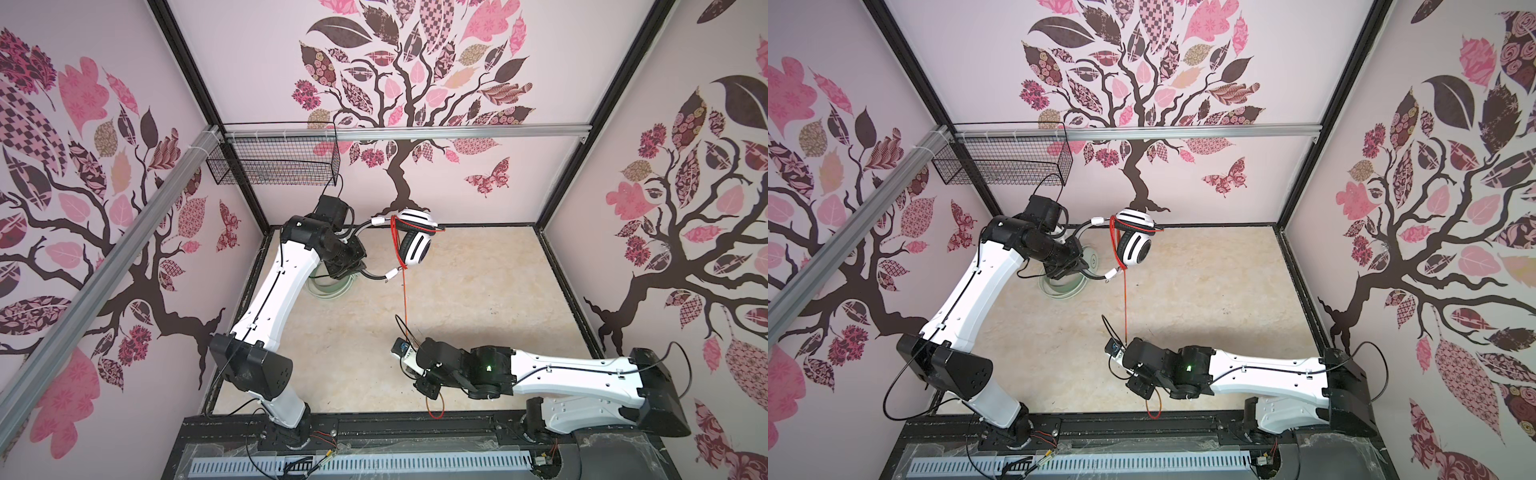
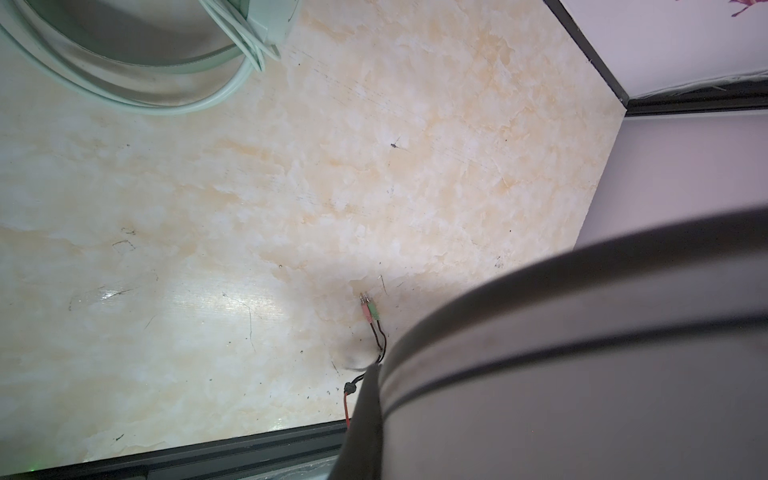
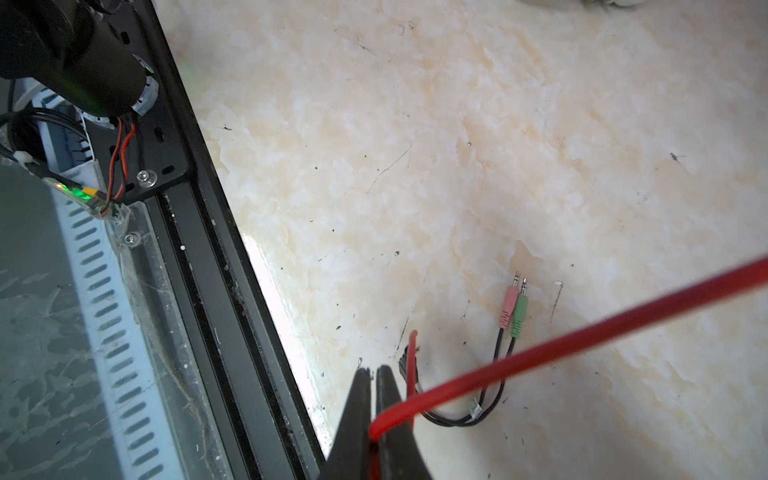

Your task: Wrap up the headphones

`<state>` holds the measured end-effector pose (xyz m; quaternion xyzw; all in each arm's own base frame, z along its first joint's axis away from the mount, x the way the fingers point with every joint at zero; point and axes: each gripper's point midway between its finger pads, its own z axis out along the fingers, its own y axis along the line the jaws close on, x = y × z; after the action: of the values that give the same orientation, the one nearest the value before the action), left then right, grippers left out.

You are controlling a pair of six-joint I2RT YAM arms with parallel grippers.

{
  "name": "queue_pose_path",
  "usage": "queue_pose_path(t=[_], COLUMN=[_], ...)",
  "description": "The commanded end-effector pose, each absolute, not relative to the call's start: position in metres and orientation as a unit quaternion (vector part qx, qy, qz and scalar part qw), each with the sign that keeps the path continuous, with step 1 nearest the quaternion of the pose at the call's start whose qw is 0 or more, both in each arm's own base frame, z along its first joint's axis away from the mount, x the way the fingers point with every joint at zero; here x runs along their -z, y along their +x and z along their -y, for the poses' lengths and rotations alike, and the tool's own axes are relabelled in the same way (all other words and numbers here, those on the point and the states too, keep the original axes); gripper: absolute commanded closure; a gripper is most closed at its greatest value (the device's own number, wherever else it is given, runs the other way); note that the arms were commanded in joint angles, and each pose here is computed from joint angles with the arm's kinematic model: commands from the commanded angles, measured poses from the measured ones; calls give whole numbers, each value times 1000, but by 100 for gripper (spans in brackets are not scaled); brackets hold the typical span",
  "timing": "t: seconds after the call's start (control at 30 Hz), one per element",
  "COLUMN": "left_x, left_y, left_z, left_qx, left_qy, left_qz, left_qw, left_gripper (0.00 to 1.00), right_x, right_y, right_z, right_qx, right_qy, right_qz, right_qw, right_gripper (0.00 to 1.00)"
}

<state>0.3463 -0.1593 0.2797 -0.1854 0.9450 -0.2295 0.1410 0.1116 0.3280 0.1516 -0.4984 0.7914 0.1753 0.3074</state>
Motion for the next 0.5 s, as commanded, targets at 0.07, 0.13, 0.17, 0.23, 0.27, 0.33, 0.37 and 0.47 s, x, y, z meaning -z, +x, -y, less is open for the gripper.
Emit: queue_pose_path(t=[0.07,0.13,0.17,0.23,0.27,0.33,0.37,0.47], left_x=[-314,-312,-311,-309,-309,-308,-308,-304], left_y=[376,376,376,374,373,367,365,355], left_z=[125,102,91,64,54,36,32,37], left_qx=[183,122,94,16,-19,-100,-130,-212], left_qy=[-208,-220,-226,-238,-238,-232,-224,-179], left_qz=[-924,-925,-924,-917,-913,-906,-904,-899], left_qw=[264,285,295,320,330,340,340,339], left_gripper=[100,100,100,100,100,100,100,100], right_x=[-172,-183,-190,-205,-214,-234,-246,-283], right_y=[92,87,86,86,86,90,93,113], right_z=[-320,-316,-314,-308,-306,-300,-298,-290], right_qx=[-173,-167,-161,-145,-138,-119,-113,-70], right_qy=[-519,-526,-527,-530,-530,-531,-529,-510], right_qz=[-784,-779,-778,-776,-774,-770,-767,-761], right_qw=[292,298,302,311,318,334,345,395], right_gripper=[100,100,100,100,100,100,100,100])
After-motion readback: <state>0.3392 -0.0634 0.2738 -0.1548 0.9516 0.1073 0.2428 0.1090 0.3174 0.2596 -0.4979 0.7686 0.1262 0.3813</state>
